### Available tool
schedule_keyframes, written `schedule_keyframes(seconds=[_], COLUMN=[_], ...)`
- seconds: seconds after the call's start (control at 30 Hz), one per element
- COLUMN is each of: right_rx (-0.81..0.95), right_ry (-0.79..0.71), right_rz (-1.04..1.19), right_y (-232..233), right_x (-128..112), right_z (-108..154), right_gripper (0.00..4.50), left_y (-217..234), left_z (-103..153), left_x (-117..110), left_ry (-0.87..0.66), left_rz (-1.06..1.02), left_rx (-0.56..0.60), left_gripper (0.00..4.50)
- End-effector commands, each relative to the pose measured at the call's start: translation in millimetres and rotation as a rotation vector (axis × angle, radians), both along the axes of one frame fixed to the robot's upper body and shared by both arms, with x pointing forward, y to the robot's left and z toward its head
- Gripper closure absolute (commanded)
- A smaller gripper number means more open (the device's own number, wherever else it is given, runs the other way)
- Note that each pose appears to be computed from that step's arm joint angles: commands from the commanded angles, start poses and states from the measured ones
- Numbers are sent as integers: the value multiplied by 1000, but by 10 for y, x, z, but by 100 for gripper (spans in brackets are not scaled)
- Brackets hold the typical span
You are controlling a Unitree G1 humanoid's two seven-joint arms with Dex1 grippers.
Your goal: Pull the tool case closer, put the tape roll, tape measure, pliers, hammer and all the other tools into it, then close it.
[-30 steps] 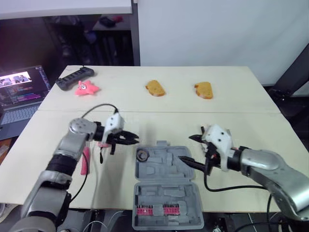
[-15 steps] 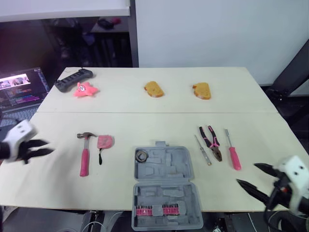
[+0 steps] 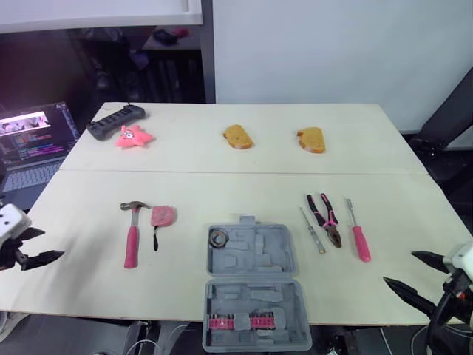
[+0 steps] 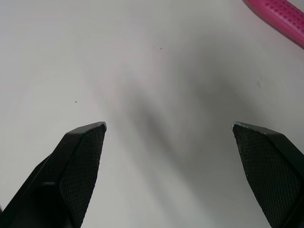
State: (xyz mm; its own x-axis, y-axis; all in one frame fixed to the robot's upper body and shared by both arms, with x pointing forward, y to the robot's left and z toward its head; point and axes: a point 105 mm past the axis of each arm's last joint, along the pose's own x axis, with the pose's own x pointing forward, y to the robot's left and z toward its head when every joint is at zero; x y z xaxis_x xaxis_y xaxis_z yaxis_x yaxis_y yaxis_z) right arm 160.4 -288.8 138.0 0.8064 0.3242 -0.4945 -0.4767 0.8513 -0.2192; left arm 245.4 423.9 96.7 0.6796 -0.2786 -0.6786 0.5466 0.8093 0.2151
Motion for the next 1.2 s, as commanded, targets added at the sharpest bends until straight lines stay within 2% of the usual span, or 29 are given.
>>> schedule_keyframes(seconds=[0.03, 0.23, 0.43, 0.53, 0.77, 1.2], right_rx=[0, 50, 105, 115, 103, 123], right_ry=[-42, -55, -74, -82, -75, -77], right_rz=[38, 112, 297, 390, 474, 454], right_y=[120, 400, 962, 1244, 1508, 1615], right_x=[57, 203, 452, 589, 724, 735], right_z=[100, 137, 143, 119, 51, -10], right_gripper=[0, 0, 0, 0, 0, 0], left_y=[-123, -962, -2199, -2572, -2832, -3039], left_z=[83, 6, -4, 5, -86, -195], left_x=[98, 324, 392, 472, 634, 685], left_ry=[-55, -78, -83, -86, -83, -82], left_rz=[-52, -305, -645, -740, -791, -835], left_rx=[-18, -160, -325, -384, -366, -360], left_gripper=[5, 5, 5, 88, 446, 446])
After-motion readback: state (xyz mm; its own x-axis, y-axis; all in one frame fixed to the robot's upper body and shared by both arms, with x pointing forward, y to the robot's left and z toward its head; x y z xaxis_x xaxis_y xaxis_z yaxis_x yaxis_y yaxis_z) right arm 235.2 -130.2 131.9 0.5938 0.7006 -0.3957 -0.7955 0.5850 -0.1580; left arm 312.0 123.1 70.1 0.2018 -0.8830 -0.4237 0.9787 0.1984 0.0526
